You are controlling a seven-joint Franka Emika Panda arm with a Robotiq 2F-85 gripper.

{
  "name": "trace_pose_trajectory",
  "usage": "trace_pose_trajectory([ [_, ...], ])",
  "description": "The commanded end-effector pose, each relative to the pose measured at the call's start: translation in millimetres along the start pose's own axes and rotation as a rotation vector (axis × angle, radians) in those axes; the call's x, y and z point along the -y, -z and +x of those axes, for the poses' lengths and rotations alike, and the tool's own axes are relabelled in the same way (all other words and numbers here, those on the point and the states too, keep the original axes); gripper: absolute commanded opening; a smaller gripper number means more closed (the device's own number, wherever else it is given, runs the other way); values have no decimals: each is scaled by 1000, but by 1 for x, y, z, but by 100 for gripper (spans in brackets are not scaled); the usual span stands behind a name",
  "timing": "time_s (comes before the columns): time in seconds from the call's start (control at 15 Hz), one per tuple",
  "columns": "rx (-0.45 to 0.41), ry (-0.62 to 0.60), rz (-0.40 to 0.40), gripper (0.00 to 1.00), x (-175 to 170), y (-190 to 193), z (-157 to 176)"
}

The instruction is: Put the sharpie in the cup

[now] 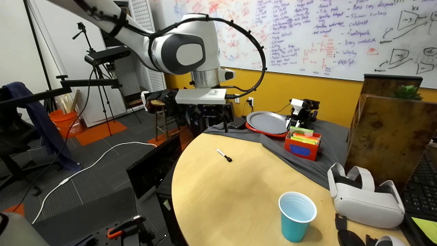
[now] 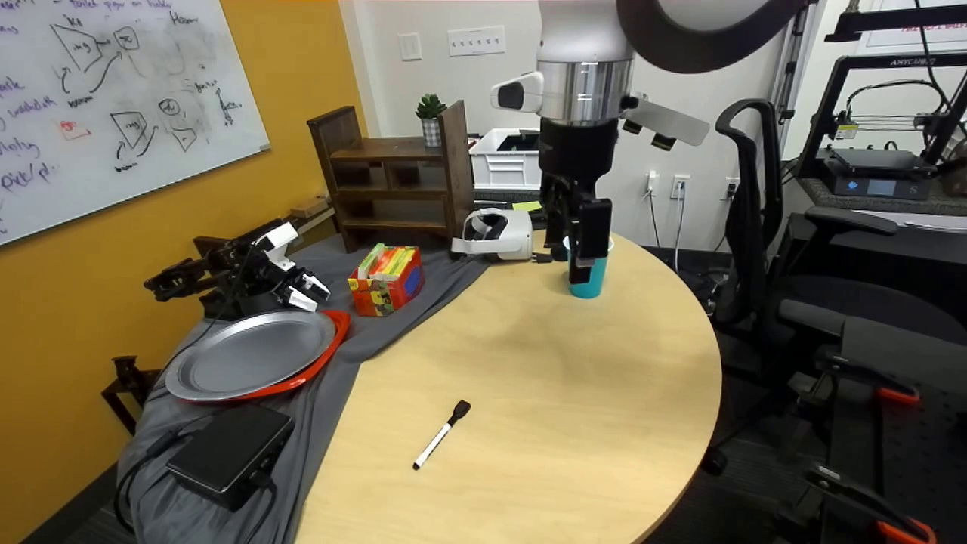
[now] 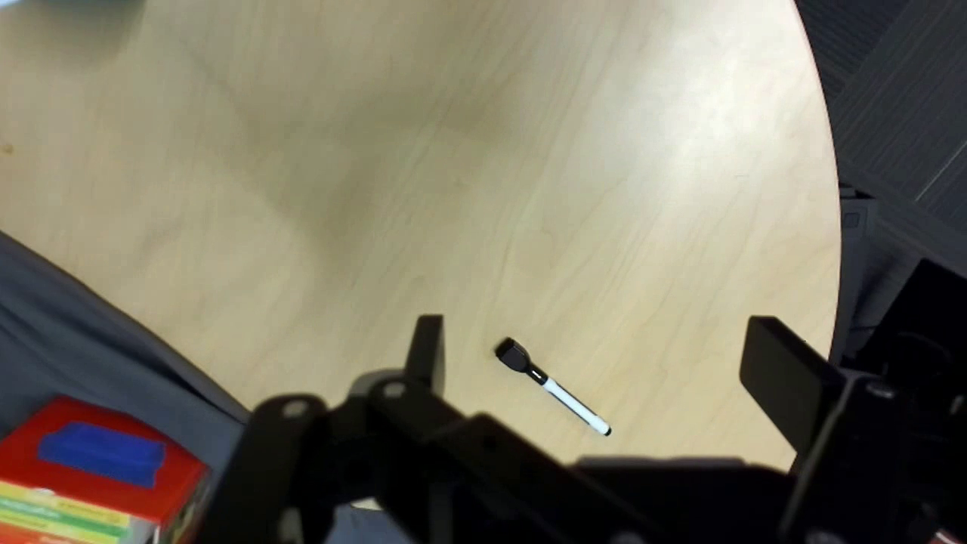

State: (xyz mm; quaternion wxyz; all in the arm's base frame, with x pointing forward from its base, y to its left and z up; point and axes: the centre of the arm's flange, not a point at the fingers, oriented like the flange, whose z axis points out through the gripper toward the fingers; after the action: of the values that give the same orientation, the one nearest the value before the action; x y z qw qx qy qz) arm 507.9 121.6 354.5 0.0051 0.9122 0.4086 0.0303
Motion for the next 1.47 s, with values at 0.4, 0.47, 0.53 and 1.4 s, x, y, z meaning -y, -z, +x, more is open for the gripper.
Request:
trace_pose_trajectory([
  [0.4,2,456,47,100,15,-41,49],
  [0.47,3,497,52,100,19,-45,52],
  [0.53,3,534,56,100,23,-50,57],
  [1.4,26,617,106,100,47,-67,65],
])
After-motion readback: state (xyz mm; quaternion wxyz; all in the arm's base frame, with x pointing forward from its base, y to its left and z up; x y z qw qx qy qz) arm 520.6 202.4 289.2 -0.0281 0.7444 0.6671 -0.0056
